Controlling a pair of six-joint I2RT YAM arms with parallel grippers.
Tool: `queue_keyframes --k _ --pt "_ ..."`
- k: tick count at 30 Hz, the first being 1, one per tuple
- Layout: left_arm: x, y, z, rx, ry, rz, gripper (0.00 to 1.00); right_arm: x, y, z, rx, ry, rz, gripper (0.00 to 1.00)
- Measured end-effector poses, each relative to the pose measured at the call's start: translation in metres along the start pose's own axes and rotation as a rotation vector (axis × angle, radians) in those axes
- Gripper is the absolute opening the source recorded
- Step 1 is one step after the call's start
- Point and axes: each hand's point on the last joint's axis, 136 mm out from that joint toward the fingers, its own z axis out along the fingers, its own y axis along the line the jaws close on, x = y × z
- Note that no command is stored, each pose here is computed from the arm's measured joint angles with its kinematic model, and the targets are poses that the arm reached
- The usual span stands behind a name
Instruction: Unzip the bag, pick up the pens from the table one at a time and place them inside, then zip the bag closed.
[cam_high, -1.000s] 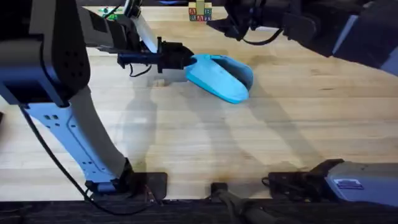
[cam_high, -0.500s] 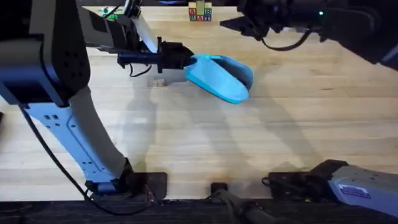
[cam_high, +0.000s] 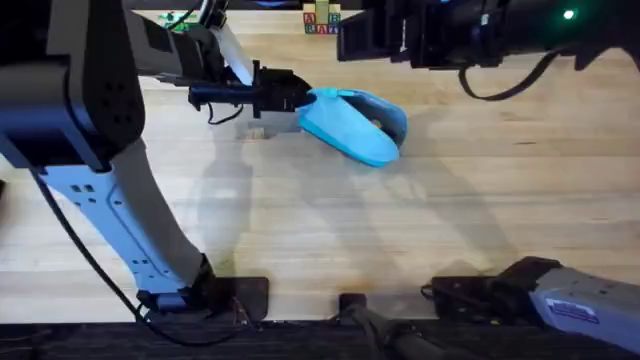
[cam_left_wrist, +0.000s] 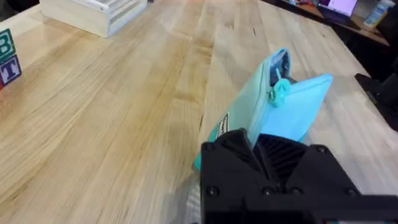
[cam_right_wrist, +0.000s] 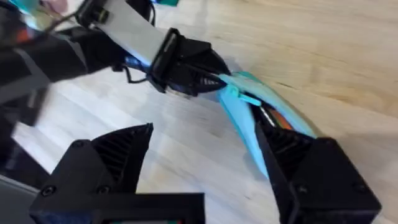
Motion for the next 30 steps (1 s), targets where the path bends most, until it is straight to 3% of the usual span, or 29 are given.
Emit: queue_keyframes --k 10,30 --pt "0.0 0.0 0.0 0.0 0.0 0.0 0.042 -0.003 -0.015 -0.006 0.102 0.001 -0.265 0.995" --pt "0.0 0.0 0.0 0.0 0.0 0.0 0.042 0.003 -0.016 -0.006 0.153 0.038 -0.464 0.996"
